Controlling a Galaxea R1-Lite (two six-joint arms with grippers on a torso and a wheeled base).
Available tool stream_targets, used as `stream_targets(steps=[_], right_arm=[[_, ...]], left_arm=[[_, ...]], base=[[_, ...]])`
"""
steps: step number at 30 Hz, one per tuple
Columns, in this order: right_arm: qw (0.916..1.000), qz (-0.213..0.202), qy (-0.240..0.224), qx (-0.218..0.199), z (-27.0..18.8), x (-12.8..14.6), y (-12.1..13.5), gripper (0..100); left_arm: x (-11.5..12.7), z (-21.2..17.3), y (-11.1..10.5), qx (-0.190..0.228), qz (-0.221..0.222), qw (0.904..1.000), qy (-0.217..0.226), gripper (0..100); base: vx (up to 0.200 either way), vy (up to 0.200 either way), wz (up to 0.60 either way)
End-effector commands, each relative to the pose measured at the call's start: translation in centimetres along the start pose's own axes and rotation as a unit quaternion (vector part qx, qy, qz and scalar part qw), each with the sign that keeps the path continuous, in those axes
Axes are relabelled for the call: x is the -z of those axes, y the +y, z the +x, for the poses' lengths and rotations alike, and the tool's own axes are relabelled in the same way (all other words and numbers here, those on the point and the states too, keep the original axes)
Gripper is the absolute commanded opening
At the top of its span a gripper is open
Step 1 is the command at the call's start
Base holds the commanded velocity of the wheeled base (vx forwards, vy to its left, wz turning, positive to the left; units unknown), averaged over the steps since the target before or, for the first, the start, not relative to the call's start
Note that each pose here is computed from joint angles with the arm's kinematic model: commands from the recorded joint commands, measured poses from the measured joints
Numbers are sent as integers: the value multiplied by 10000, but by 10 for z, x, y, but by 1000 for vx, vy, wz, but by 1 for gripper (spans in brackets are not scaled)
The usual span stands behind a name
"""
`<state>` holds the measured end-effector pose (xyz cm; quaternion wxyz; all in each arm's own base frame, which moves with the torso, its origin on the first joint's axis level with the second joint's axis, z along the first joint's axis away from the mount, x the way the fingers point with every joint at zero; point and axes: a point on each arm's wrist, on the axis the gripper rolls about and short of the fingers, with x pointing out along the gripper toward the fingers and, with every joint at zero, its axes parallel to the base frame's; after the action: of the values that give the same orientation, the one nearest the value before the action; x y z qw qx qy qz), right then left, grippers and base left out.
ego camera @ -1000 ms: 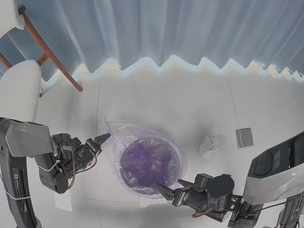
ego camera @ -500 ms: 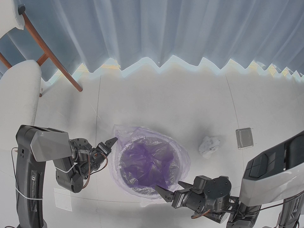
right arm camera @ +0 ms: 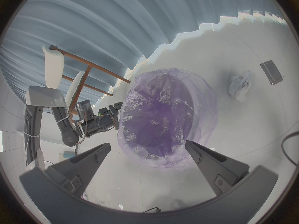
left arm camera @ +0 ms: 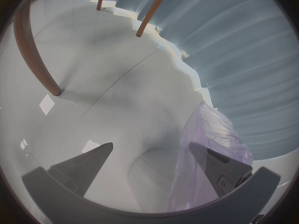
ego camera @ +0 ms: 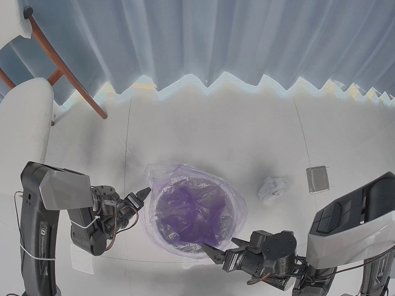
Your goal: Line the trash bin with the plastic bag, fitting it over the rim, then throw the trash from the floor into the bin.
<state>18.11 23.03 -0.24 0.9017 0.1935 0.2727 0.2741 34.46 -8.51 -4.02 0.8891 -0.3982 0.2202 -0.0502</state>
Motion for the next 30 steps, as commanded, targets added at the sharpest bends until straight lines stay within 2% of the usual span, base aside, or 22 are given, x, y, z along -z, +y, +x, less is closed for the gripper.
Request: stream_targets(steps=[1,6,9,13,15,16,18,21,22,24,25,28,30], right_arm=[[10000,21,-65,-29,1,-1,0,100],[10000,41,-15,18,2,2,-3,100],[10000,55,-31,14,5,2,-3,100],[9980,299,-479,-275,-7,-25,11,100],[9965,406,-634,-367,-13,-35,14,100],[9935,528,-907,-449,-21,-53,17,100],[9932,550,-979,-307,-23,-64,12,100],[9932,571,-1016,56,-24,-80,0,100],[9934,568,-978,205,-26,-84,-5,100],[9933,563,-982,211,-26,-85,-5,100],[9912,222,-1161,600,-27,-106,-20,100],[9877,-77,-1255,926,-25,-123,-32,100],[9881,-229,-1088,1064,-24,-122,-35,100]], left_arm=[[-23,-44,-31,460,-49,9987,-216,100],[-47,-87,-75,1243,1,9911,-480,100],[-56,-104,-89,1531,81,9863,-607,100],[-78,-144,-118,2290,243,9686,-941,100],[-81,-152,-123,2445,278,9641,-996,100],[-89,-171,-135,2802,458,9518,-1160,100],[-96,-190,-146,3161,678,9373,-1305,100],[-101,-225,-166,3881,1013,9050,-1421,100],[-101,-241,-175,4210,1136,8884,-1437,100],[-100,-243,-176,4257,1147,8862,-1424,100],[-103,-265,-191,4657,1371,8649,-1274,100],[-108,-268,-207,4562,1600,8712,-856,100],[-105,-268,-212,4373,1892,8770,-614,100]], base=[[0,0,0],[0,0,0],[0,0,0],[0,0,0],[0,0,0],[0,0,0],[0,0,0],[0,0,0],[0,0,0],[0,0,0],[0,0,0],[0,0,0],[0,0,0]])
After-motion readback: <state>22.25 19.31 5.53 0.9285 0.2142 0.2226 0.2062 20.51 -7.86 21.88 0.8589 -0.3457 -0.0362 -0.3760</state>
